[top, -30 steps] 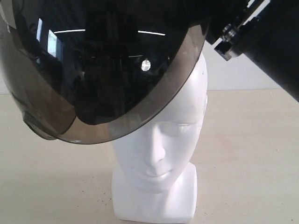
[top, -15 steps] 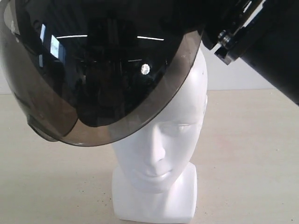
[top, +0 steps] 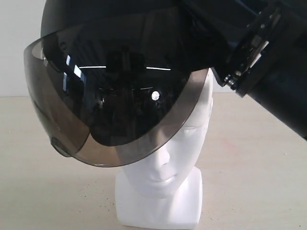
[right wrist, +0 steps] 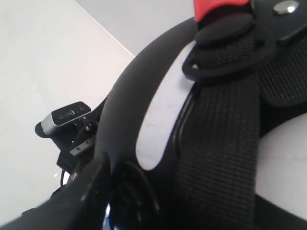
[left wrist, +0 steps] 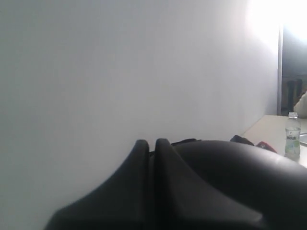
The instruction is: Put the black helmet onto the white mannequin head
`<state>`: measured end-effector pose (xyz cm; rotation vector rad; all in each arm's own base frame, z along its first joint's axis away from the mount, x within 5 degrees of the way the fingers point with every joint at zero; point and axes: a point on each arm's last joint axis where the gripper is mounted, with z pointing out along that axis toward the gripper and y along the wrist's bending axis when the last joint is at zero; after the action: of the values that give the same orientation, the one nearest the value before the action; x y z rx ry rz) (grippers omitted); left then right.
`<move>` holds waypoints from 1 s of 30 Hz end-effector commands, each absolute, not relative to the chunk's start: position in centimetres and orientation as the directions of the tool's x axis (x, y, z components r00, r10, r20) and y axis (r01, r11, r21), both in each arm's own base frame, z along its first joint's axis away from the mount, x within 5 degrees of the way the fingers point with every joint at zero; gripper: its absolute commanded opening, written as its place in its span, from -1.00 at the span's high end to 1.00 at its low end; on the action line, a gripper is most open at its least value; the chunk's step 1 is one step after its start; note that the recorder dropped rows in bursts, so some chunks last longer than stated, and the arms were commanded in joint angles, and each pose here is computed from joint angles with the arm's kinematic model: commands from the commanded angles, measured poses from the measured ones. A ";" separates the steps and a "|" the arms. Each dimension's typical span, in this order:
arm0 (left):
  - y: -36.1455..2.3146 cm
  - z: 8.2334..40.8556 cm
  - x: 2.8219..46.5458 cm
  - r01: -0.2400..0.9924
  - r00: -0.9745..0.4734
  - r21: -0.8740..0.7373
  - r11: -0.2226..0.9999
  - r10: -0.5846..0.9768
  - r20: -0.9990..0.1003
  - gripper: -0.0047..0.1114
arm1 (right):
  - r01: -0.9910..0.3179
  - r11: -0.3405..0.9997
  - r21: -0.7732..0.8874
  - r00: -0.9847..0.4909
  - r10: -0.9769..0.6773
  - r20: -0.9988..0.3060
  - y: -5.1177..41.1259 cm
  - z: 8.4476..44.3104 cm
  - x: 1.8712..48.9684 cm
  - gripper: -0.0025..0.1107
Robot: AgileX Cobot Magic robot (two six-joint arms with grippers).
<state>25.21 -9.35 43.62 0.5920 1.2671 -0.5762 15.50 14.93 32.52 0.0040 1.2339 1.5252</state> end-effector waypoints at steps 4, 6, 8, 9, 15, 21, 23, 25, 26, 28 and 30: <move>-10.3 42.5 26.1 0.754 0.165 0.080 0.652 -0.069 -0.984 0.84 | -0.709 0.217 0.671 -0.294 0.774 -0.561 13.8 32.6 15.8 0.96; -10.4 42.1 26.4 0.766 0.155 0.079 0.638 -0.065 -0.986 0.84 | -0.699 0.221 0.680 -0.296 0.777 -0.556 13.6 32.1 15.8 0.96; -10.6 41.7 26.6 0.777 0.150 0.089 0.623 -0.047 -0.988 0.84 | -0.697 0.225 0.681 -0.285 0.784 -0.551 13.3 31.6 15.6 0.96; -10.7 41.5 26.6 0.785 0.150 0.096 0.613 -0.038 -0.988 0.84 | -0.698 0.225 0.680 -0.281 0.787 -0.549 13.2 31.4 15.5 0.96; -11.2 40.5 27.3 0.821 0.126 0.082 0.565 -0.039 -0.991 0.84 | -0.687 0.229 0.689 -0.285 0.788 -0.546 12.9 30.6 15.3 0.96; -11.7 39.4 27.9 0.842 0.101 0.076 0.534 -0.018 -0.995 0.84 | -0.688 0.233 0.688 -0.282 0.787 -0.549 12.9 30.7 15.3 0.96; -11.8 39.1 28.0 0.845 0.101 0.088 0.527 0.005 -0.995 0.84 | -0.686 0.237 0.689 -0.283 0.785 -0.552 12.9 30.6 15.3 0.96; -11.9 38.9 28.1 0.847 0.097 0.086 0.525 0.007 -0.995 0.84 | -0.682 0.246 0.689 -0.283 0.779 -0.559 13.0 30.5 15.3 0.96; -11.9 38.9 28.0 0.848 0.098 0.086 0.523 0.006 -0.995 0.84 | -0.683 0.247 0.688 -0.282 0.779 -0.560 13.0 30.5 15.3 0.96; -11.9 39.0 28.0 0.849 0.098 0.087 0.521 0.005 -0.995 0.84 | -0.683 0.249 0.687 -0.281 0.779 -0.561 13.0 30.5 15.3 0.96; -11.9 38.9 28.0 0.851 0.099 0.089 0.517 0.007 -0.995 0.84 | -0.686 0.250 0.683 -0.276 0.779 -0.563 13.0 30.6 15.3 0.96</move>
<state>27.87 -11.25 40.39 0.7439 1.2875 -0.7571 15.27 13.72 29.85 0.1064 1.2772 1.4810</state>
